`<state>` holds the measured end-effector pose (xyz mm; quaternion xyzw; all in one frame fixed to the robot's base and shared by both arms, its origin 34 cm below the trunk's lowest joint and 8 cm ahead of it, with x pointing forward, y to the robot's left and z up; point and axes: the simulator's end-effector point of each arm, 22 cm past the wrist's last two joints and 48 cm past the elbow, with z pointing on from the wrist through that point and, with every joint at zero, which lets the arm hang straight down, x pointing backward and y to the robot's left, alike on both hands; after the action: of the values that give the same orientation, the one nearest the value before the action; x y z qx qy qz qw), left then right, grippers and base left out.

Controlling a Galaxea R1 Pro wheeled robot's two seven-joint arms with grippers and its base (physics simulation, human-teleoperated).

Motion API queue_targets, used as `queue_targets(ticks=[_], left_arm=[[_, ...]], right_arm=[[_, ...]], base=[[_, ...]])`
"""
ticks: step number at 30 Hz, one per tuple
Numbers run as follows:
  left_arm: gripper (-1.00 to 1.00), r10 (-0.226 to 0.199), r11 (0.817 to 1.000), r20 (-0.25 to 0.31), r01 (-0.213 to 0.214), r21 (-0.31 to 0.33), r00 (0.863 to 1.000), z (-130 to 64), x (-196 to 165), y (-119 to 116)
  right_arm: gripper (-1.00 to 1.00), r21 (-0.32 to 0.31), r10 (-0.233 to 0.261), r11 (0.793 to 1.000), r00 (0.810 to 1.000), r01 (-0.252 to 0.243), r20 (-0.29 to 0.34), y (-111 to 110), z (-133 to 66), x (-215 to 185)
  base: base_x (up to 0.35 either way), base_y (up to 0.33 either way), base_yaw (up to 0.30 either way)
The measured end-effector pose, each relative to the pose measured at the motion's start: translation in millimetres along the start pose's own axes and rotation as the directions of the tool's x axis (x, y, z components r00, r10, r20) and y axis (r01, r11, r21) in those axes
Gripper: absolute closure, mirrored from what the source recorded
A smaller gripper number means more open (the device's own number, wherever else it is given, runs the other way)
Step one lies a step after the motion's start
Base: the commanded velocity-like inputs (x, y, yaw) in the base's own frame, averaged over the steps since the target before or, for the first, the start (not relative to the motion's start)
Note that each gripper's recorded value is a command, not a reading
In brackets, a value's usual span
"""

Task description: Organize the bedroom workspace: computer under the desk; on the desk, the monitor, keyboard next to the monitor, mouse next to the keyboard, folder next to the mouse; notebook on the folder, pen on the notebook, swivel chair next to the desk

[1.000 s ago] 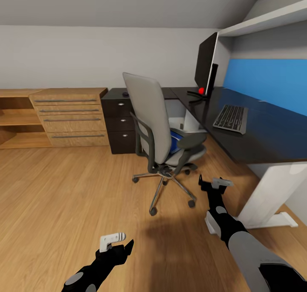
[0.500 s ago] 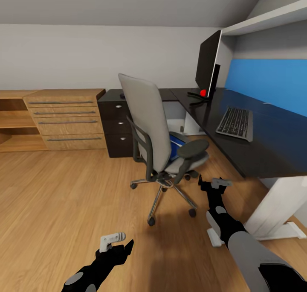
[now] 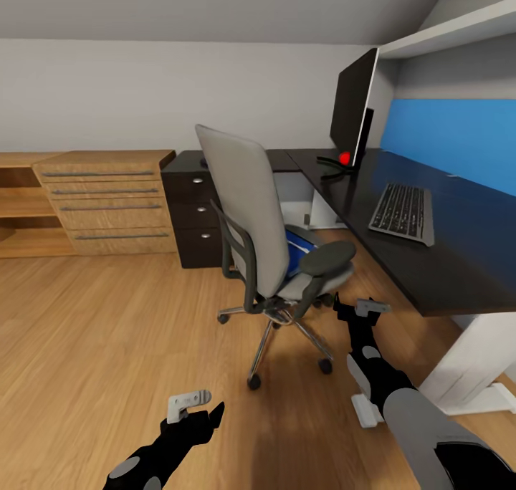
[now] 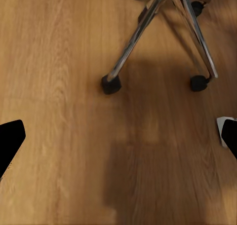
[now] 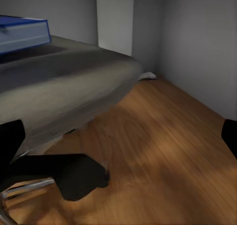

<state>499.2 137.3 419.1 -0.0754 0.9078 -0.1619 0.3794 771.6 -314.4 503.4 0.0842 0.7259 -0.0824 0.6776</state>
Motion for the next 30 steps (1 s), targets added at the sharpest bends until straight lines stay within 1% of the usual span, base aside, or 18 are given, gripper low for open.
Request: queue_targets(ticks=[5,9,12,22,25,30], left_arm=[[-1.00,-0.001,1.000,0.000,0.001,-0.002,1.000,0.0,-0.1,1.0],[-1.00,-0.001,1.000,0.000,0.001,-0.002,1.000,0.2,-0.1,1.3],[-1.00,-0.002,1.000,-0.002,0.002,-0.003,1.000,0.5,0.6,1.7],[-1.00,-0.005,1.000,-0.011,0.005,-0.005,1.000,2.2,3.6,2.7],[-1.00,-0.006,1.000,-0.012,0.006,-0.005,1.000,2.5,4.0,2.7],[-1.00,-0.006,1.000,-0.011,0.006,-0.004,1.000,2.5,3.9,2.7]], right_arm=[[-1.00,0.000,0.000,1.000,1.000,0.000,0.000,0.0,0.0,0.2],[-1.00,0.003,0.003,1.000,1.000,-0.003,0.000,-0.9,0.2,0.3],[-1.00,0.012,0.009,1.000,1.000,-0.009,-0.001,-3.3,0.5,1.1],[-1.00,0.003,0.000,1.000,1.000,0.000,-0.010,-0.7,0.5,7.3],[-1.00,0.000,-0.002,1.000,1.000,0.002,-0.011,-0.1,0.6,7.9],[-1.00,0.001,-0.001,1.000,1.000,0.001,-0.012,-0.3,0.5,8.4]], base=[[0.206,0.000,0.000],[0.054,0.000,0.027],[0.008,0.000,0.151],[0.000,0.000,0.217],[-0.050,0.083,0.059],[-0.109,0.192,0.011]])
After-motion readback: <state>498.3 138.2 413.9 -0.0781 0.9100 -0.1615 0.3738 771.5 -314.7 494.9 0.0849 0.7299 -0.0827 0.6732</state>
